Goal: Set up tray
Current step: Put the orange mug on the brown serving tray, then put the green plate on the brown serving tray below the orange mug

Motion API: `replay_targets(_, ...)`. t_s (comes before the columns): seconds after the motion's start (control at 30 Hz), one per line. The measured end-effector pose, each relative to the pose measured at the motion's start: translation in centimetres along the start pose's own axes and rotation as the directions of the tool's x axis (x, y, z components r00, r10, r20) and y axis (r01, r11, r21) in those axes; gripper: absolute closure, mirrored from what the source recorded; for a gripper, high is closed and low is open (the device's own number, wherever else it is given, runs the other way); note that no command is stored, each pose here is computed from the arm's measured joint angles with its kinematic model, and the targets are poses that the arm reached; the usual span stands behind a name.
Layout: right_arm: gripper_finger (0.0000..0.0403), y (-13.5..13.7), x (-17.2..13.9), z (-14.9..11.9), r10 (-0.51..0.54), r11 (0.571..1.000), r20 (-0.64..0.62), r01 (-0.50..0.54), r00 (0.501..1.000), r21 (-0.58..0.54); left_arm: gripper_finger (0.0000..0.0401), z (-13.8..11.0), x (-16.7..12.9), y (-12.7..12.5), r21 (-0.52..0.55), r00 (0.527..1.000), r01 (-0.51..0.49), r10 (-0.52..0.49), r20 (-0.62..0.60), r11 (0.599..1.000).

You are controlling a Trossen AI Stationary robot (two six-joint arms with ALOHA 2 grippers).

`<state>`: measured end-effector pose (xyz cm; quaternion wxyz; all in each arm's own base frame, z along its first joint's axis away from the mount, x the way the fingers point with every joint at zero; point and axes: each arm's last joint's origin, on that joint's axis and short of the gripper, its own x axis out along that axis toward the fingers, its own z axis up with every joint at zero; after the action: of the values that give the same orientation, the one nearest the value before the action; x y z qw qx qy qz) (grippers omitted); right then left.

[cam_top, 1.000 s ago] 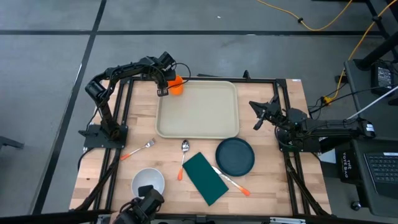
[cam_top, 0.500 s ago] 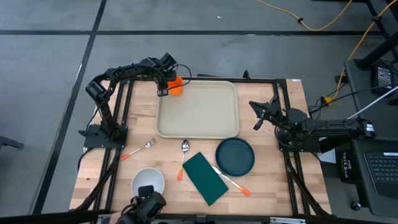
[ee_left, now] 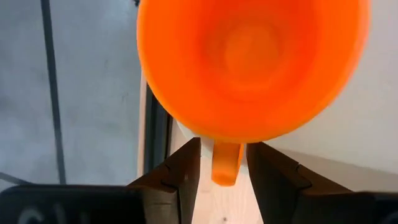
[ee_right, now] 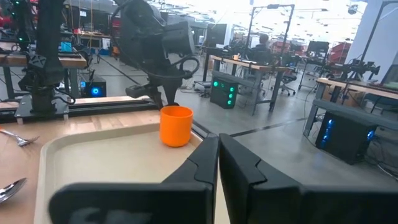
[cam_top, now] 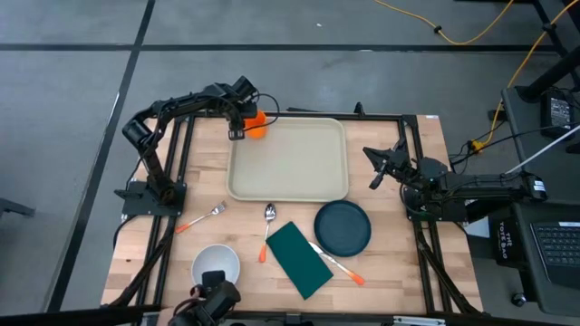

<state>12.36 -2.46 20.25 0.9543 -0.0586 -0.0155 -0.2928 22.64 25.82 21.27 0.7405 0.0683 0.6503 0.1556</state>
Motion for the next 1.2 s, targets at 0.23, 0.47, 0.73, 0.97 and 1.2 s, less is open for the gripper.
replay_targets(0.23, 0.0383, 0.0, 0.0, 0.0, 0.0, 1.0, 0.0, 0.0, 1.0, -0.001, 0.0276, -0.2, -2.1, 0.1, -0.005, 0.998, -0.039, 0.04, 0.042, 0.999)
replay_targets(0.47, 0.0383, 0.0, 0.0, 0.0, 0.0, 1.0, 0.0, 0.0, 1.0, -0.001, 0.0276, -0.6, -5.5, -0.2, -0.021, 0.988, -0.099, 0.101, 0.117, 0.995)
replay_targets(0.73, 0.0383, 0.0, 0.0, 0.0, 0.0, 1.0, -0.001, 0.0, 1.0, -0.002, 0.0291, -0.6, -10.6, -2.6, -0.06, 0.961, -0.134, 0.144, 0.236, 0.989)
replay_targets(0.97, 0.0383, 0.0, 0.0, 0.0, 0.001, 1.0, 0.0, -0.001, 1.0, -0.002, 0.0332, -0.6, -11.9, -4.8, -0.044, 0.91, 0.046, -0.024, 0.414, 0.998)
replay_targets(1.2, 0.0383, 0.0, 0.0, 0.0, 0.001, 1.0, 0.0, -0.001, 1.0, -0.002, 0.0396, -1.2, -8.8, -7.7, -0.021, 0.858, 0.091, -0.068, 0.51, 0.996)
